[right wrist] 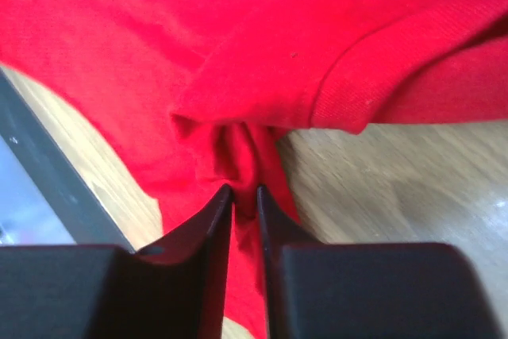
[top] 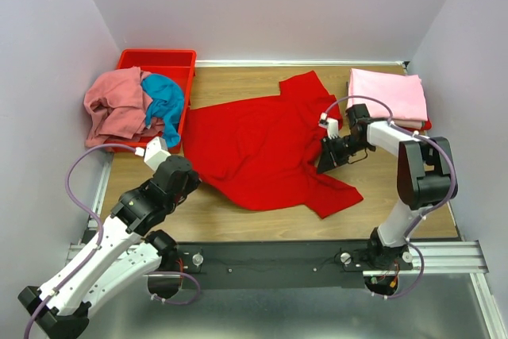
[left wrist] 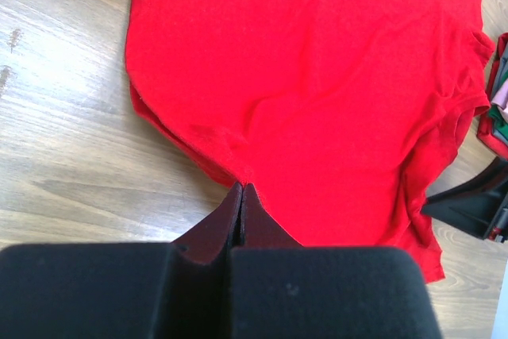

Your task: Fold and stack the t-shirts

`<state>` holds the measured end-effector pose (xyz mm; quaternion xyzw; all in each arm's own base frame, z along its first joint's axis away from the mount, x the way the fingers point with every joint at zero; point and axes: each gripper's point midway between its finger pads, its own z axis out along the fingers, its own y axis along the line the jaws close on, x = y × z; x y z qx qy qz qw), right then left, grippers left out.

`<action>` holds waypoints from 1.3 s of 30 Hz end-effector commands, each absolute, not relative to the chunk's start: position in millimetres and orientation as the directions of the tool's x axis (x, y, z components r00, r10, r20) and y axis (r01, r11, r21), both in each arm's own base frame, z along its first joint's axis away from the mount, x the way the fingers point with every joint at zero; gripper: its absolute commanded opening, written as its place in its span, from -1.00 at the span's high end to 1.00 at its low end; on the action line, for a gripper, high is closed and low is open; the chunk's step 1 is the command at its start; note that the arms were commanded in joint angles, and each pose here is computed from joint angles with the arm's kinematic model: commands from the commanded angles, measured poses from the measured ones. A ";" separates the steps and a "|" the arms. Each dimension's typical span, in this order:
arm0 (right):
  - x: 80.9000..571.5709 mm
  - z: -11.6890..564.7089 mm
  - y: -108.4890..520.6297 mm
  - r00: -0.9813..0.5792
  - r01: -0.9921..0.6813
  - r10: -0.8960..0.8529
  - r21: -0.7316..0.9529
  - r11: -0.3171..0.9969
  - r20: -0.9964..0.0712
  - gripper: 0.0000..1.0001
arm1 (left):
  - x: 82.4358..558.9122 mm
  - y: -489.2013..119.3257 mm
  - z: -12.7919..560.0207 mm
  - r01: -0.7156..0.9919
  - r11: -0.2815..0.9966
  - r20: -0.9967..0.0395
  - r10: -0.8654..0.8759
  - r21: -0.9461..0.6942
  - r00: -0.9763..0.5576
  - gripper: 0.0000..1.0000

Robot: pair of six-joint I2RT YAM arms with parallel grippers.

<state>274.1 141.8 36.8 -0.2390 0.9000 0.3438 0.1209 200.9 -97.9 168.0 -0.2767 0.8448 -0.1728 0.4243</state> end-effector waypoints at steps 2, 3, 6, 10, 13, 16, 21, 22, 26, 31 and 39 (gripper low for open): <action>282.9 63.5 147.6 -0.812 -0.576 -0.350 0.547 0.608 -0.466 0.70 | 201.2 -96.7 169.1 -0.320 0.783 -0.622 -0.620 -0.534 -0.478 1.00; 286.7 77.2 143.8 -0.784 -0.605 -0.356 0.496 0.623 -0.509 0.85 | 201.1 -96.7 169.5 -0.321 0.781 -0.620 -0.622 -0.536 -0.477 1.00; 297.4 108.7 124.9 -0.700 -0.657 -0.396 0.318 0.683 -0.595 0.99 | 200.9 -97.3 170.5 -0.321 0.780 -0.618 -0.623 -0.538 -0.479 1.00; 293.0 141.4 113.1 -0.596 -0.717 -0.463 0.176 0.674 -0.656 0.99 | 201.2 -104.2 177.6 -0.279 0.785 -0.617 -0.611 -0.553 -0.496 0.68; 265.9 140.0 122.5 -0.586 -0.766 -0.511 0.225 0.602 -0.629 0.99 | 201.3 -113.9 191.9 -0.204 0.792 -0.626 -0.587 -0.575 -0.514 0.08; 238.3 123.9 140.1 -0.535 -0.827 -0.603 0.223 0.516 -0.592 0.99 | 199.7 -123.6 214.8 -0.091 0.790 -0.651 -0.558 -0.606 -0.514 -0.38; 208.5 100.3 192.4 -0.409 -0.912 -0.735 0.214 0.349 -0.541 0.99 | 192.1 -138.0 257.3 0.123 0.739 -0.694 -0.545 -0.663 -0.470 -0.56; 206.5 97.1 201.6 -0.388 -0.922 -0.750 0.217 0.322 -0.535 0.99 | 191.6 -138.0 259.8 0.138 0.737 -0.701 -0.543 -0.661 -0.462 -0.57; 193.9 68.8 248.1 -0.302 -0.943 -0.838 0.274 0.191 -0.454 0.90 | 191.9 -138.2 266.6 0.153 0.734 -0.708 -0.544 -0.662 -0.450 -0.58; 198.8 69.9 282.2 -0.272 -0.942 -0.857 0.304 0.144 -0.438 0.17 | 192.7 -137.7 267.0 0.146 0.738 -0.708 -0.543 -0.659 -0.452 -0.57; 270.7 121.7 214.2 -0.523 -0.850 -0.640 0.290 0.439 -0.563 0.00 | 187.1 -152.5 268.2 0.268 0.705 -0.732 -0.509 -0.657 -0.453 -0.57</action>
